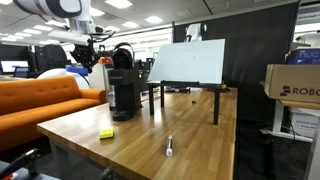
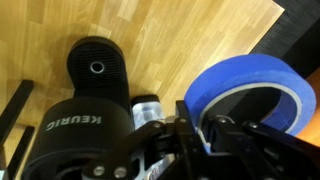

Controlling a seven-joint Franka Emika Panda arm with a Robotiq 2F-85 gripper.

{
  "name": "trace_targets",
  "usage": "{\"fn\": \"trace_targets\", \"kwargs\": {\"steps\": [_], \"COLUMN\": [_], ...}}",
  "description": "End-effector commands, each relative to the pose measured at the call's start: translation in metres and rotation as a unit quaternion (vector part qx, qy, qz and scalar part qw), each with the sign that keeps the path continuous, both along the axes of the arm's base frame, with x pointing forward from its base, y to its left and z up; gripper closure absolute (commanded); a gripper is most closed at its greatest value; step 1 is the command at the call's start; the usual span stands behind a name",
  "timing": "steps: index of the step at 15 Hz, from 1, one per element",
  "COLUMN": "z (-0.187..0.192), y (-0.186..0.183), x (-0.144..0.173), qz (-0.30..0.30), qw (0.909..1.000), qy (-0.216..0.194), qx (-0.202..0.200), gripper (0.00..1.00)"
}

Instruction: Move the masking tape closer to the board

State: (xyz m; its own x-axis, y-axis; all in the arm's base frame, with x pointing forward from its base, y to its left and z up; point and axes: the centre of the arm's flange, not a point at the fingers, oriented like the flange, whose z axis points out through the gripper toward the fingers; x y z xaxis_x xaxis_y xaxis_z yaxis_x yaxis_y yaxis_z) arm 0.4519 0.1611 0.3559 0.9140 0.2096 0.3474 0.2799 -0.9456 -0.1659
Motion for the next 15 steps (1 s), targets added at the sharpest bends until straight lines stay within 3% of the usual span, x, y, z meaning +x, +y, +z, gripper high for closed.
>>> {"fn": "trace_targets", "kwargs": {"steps": [1, 8, 15], "z": [0.036, 0.086, 0.055], "y": [-0.054, -0.149, -0.265], "x": [0.002, 0.010, 0.009], "qz": [0.027, 0.022, -0.063], "qw": [0.9992, 0.9960, 0.9863], "qy": [0.016, 0.039, 0.080], "qx": [-0.026, -0.078, -0.130], "gripper": [0.96, 0.96, 0.96]}}
